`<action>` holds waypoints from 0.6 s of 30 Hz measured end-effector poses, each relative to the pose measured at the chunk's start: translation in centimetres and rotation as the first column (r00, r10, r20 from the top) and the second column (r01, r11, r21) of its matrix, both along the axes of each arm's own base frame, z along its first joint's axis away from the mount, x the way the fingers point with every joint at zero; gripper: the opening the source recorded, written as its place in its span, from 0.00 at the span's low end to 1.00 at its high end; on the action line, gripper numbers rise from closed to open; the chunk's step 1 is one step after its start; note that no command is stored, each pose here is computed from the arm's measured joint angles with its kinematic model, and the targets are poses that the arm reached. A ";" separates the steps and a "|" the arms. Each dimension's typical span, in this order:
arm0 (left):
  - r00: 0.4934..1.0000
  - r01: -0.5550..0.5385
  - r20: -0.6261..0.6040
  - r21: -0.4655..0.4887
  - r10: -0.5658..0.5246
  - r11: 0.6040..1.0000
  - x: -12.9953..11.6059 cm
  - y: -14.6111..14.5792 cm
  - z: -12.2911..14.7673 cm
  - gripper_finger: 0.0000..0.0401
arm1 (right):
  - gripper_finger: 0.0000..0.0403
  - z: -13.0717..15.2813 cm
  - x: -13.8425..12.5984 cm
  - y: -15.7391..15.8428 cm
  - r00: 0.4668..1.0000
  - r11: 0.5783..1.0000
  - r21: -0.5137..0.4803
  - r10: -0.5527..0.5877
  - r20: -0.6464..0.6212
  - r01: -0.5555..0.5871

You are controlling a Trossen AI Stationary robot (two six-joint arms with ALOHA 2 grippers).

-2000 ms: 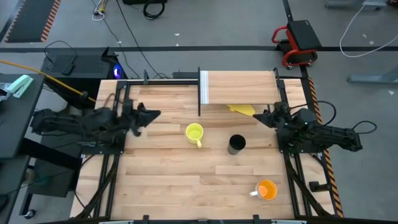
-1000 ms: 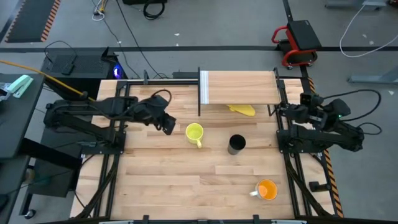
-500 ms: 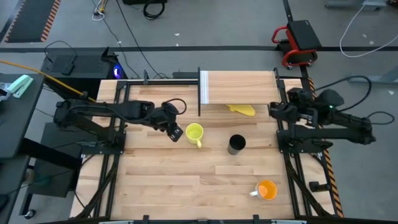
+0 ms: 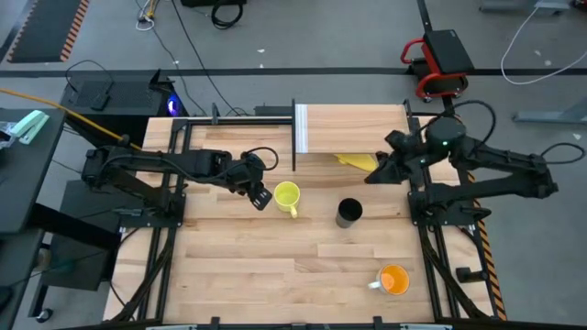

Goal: Stack small to large cups/mugs on shelf
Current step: Put the yellow mug on the shelf

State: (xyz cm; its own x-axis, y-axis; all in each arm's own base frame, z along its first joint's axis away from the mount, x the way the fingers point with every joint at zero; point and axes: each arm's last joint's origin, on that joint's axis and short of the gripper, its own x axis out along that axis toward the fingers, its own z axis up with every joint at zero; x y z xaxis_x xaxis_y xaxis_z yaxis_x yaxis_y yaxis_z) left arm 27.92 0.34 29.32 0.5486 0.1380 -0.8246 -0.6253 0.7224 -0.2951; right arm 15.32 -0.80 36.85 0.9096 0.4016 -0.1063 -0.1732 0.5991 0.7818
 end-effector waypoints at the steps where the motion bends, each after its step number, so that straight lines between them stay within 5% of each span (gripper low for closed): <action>1: 1.000 0.001 0.002 -0.003 -0.001 1.000 0.0 0.0 0.0 0.17 | 0.05 -0.2 0.2 0.0 1.000 1.000 -0.005 0.003 -0.027 -0.003; 18: 0.997 -0.068 -0.034 -0.009 0.068 0.998 0.4 1.7 -0.8 0.17 | 0.05 -4.5 5.0 0.8 0.931 0.986 -0.120 -0.153 -0.333 0.119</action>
